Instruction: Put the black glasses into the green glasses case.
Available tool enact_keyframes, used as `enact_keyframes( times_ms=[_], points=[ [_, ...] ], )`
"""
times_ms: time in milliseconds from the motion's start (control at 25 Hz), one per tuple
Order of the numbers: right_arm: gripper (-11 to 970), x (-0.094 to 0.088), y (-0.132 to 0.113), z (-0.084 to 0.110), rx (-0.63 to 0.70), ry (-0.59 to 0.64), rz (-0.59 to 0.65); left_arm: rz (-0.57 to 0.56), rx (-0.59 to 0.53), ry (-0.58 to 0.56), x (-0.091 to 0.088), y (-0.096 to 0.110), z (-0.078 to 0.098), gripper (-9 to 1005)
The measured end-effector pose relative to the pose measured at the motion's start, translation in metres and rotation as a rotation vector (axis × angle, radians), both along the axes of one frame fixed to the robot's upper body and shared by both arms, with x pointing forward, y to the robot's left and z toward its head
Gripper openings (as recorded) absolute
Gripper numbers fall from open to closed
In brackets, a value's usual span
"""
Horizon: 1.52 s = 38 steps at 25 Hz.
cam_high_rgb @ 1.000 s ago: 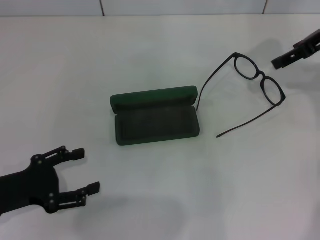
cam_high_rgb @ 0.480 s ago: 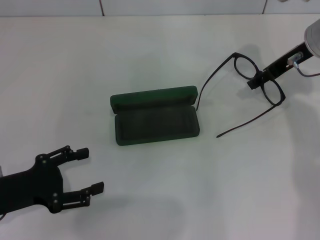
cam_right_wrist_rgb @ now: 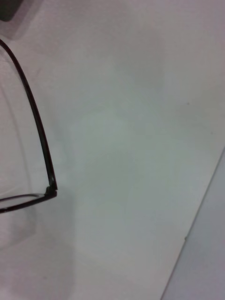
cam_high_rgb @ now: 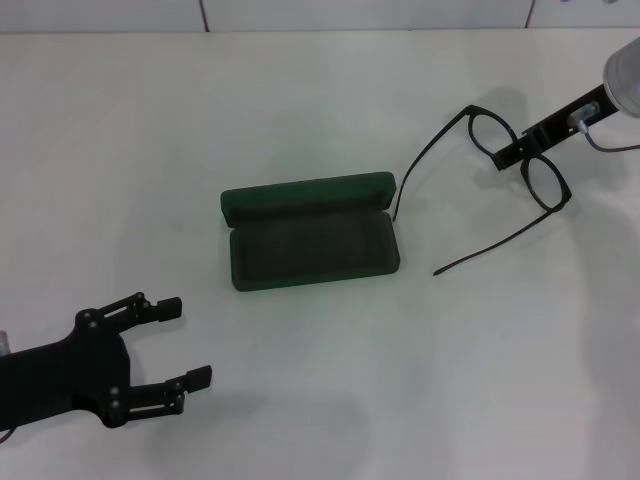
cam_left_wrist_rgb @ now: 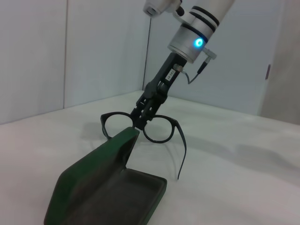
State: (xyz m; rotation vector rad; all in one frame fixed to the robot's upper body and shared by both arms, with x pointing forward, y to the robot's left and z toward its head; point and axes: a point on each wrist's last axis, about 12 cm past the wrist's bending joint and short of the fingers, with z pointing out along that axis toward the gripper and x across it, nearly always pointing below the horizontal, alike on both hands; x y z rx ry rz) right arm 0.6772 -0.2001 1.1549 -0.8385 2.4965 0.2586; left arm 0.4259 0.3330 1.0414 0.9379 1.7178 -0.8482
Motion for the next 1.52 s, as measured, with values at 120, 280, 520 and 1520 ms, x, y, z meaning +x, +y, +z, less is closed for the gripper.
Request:
enact_keyframes(
  times_ms=[120,280,520,1520],
  points=[
    [869,0.001,0.001,-0.002,0.012,0.000,-0.012,-0.002,0.003,-0.002,0.001,0.000,0.000,844],
    [870,0.001,0.004,-0.005,0.022,0.015,-0.018,-0.002,0.004,-0.002,0.001,0.000,0.000,841],
    [744,-0.001,0.008,-0.005,0.024,0.035,-0.013,-0.004,0.006,-0.006,0.003,-0.001,0.001,837],
    [65,0.002,-0.001,0.005,-0.003,-0.009,-0.008,0.003,0.002,-0.013,0.006,0.001,0.003,819]
  ],
)
